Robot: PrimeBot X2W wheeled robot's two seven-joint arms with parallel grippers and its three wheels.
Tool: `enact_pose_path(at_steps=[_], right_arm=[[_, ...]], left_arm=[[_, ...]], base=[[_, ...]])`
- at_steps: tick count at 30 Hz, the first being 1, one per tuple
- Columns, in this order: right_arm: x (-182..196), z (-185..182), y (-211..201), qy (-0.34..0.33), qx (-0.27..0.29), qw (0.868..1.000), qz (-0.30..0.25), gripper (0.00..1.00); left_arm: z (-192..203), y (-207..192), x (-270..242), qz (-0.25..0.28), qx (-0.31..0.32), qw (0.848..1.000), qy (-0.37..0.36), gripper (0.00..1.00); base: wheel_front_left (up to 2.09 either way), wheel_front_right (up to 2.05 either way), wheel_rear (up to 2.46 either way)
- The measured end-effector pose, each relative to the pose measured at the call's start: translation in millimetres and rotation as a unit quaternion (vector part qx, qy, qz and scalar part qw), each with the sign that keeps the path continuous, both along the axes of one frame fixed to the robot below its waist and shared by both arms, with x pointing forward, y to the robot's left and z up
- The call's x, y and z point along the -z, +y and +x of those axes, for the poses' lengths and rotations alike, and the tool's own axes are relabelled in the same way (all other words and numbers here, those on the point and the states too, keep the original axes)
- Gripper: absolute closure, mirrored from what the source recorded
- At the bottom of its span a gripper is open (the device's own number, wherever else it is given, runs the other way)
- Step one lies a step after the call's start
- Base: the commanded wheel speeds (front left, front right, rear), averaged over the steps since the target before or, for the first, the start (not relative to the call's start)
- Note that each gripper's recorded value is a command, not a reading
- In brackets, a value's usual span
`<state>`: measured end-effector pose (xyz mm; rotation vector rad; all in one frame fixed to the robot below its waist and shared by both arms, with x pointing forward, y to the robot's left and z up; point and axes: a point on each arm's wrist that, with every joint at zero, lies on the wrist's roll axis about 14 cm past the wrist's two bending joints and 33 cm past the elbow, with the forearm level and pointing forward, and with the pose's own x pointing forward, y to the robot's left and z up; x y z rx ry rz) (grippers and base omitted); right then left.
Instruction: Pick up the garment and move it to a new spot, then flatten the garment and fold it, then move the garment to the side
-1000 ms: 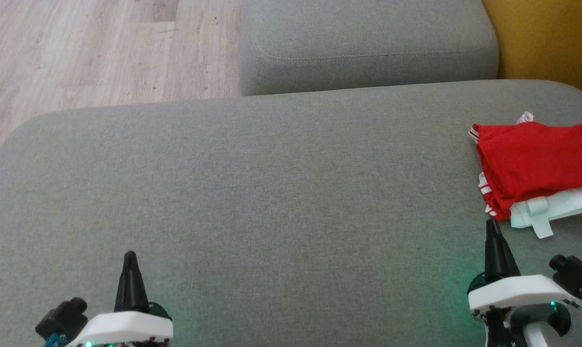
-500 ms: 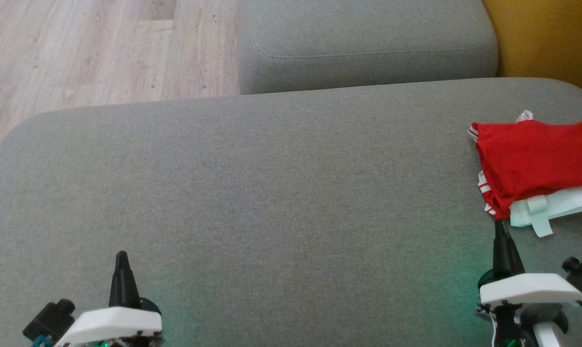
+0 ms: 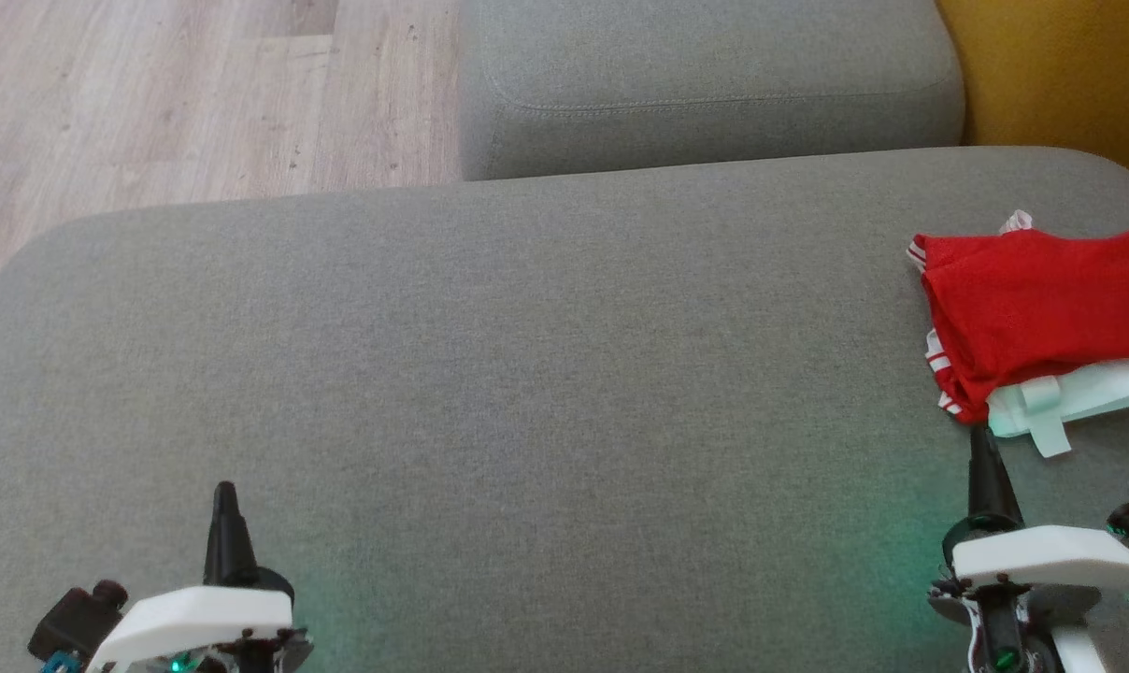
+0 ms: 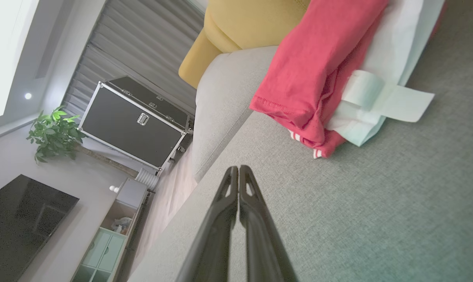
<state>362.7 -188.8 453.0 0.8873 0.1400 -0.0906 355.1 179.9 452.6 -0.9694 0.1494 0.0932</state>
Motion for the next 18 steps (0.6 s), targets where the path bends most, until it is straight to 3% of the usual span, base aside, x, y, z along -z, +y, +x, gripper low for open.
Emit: enact_pose_path(at_steps=[18], right_arm=[[-2.8,2.0,-6.4,-0.001,0.021,0.994,0.104,1.00]], left_arm=[[4.6,2.2,-2.1,-0.092,-0.012,0.996,0.002,1.00]], base=[[0.00,0.00,0.00]])
